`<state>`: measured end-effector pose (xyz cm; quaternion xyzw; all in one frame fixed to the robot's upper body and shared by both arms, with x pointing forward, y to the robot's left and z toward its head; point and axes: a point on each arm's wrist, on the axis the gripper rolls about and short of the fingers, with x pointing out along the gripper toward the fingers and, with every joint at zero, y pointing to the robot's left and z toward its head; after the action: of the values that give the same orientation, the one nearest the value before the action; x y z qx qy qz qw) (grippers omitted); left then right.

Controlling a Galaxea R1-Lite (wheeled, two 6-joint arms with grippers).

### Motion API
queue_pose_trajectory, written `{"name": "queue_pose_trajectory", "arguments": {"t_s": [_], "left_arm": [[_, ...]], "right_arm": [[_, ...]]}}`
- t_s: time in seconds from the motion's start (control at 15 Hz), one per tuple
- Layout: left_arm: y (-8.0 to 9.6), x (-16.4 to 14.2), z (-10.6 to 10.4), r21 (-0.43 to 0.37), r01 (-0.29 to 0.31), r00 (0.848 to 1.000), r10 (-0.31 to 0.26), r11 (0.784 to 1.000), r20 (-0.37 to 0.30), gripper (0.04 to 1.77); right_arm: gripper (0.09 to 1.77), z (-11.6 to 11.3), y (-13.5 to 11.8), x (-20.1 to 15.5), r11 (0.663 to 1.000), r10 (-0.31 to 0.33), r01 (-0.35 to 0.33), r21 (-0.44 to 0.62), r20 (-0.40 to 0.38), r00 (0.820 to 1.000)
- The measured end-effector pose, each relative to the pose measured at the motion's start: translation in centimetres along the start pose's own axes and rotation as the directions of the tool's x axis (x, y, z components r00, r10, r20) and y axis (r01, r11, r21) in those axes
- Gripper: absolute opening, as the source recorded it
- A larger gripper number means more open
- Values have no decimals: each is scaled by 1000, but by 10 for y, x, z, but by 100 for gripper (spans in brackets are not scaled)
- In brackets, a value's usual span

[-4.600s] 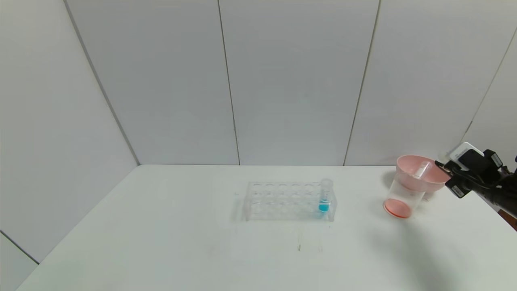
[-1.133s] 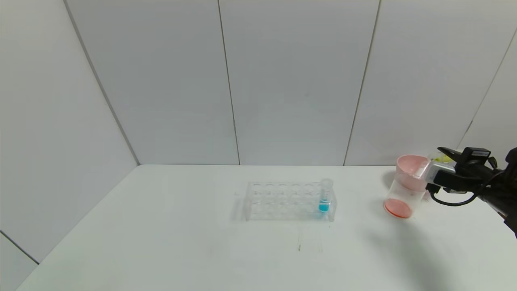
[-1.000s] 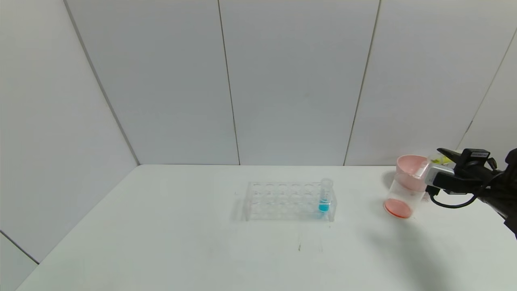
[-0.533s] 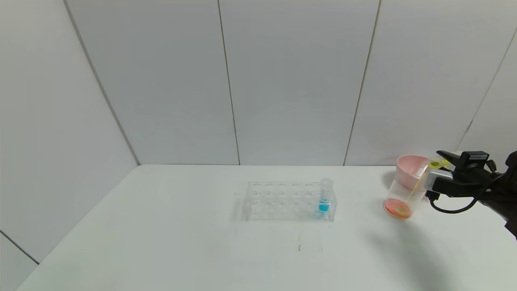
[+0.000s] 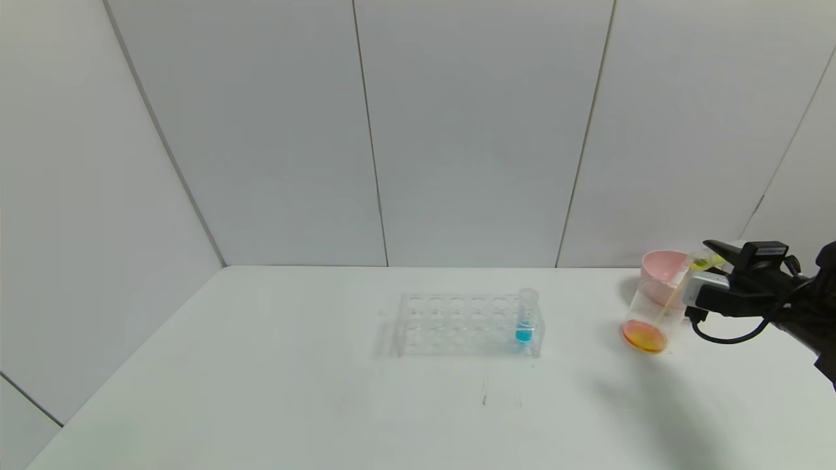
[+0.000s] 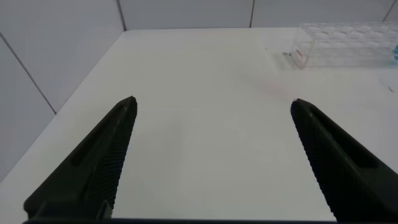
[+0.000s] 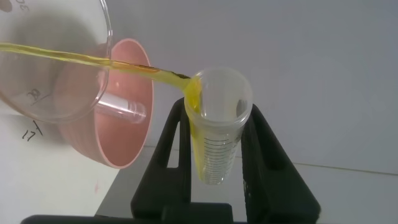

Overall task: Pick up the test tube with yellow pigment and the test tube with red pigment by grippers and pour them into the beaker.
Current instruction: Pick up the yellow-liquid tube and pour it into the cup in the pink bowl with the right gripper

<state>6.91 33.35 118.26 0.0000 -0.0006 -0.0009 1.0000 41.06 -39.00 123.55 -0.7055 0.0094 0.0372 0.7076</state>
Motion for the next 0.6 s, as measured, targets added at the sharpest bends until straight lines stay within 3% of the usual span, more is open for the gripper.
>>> {"name": "queue_pose_trajectory", "arguments": {"t_s": [0.6], "left_arm": [[0,0,0,0,0,1000,0,1000,0,176]], "right_arm": [[53,5,-8,5,999,-30,30,-32,-2,1000]]}}
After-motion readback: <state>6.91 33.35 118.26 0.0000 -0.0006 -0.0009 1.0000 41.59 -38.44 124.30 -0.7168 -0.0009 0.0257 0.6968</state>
